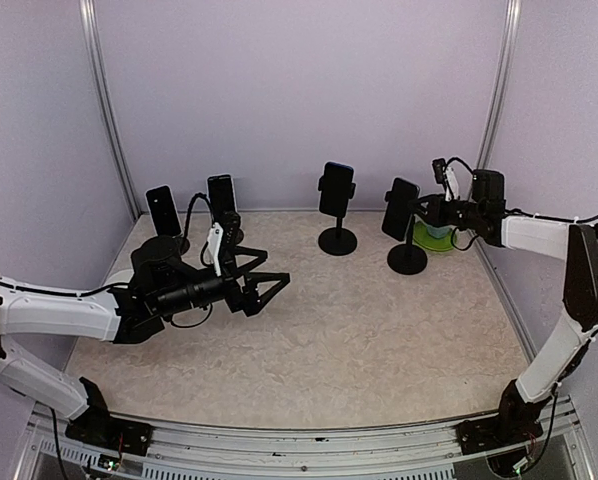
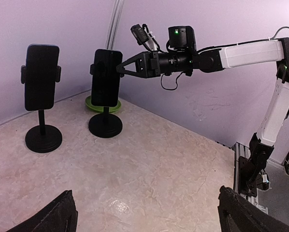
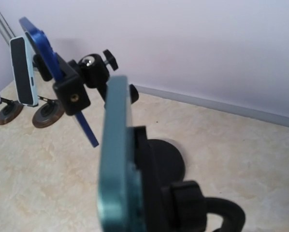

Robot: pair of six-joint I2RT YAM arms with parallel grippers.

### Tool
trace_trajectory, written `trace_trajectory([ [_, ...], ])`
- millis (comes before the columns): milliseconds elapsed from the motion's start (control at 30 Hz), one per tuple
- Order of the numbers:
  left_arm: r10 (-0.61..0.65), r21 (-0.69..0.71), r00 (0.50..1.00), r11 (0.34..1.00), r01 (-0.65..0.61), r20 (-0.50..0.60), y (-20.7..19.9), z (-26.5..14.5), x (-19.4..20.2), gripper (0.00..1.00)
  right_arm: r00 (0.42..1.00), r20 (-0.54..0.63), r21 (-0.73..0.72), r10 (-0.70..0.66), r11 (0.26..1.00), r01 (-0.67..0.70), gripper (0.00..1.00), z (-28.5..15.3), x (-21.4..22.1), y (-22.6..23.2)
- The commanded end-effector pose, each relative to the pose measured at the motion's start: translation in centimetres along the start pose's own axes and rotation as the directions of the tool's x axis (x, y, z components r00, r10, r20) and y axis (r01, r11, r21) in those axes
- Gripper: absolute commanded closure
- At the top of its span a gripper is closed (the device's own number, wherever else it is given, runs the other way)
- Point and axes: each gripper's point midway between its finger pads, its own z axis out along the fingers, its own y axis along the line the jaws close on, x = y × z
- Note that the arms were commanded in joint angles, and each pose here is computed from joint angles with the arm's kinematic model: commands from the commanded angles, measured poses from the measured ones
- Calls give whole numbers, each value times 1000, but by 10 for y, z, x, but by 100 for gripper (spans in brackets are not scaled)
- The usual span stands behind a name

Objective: Place the phone on the phone stand
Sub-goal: Place the phone stand with the phone at the center of the board.

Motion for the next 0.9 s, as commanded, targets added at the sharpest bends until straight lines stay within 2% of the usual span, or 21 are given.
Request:
trace_trajectory([
  [0,16,6,1000,1000,-16,13,-1,5,-9,1,978,186,-67,-92,992,106,96,-9,-51,15],
  [300,15,11,1000,1000,-15,4,0,12,-7,1,998,1,-18,-67,998,67,95,-14,-5,7],
  [567,3,40,1000,999,-4,1,-4,19,-5,1,995,-89,71,-51,996,58,94,-29,17,1],
  [867,2,53,1000,999,-3,11,-7,20,-9,1,985,-170,79,-16,996,30,92,-35,29,2],
])
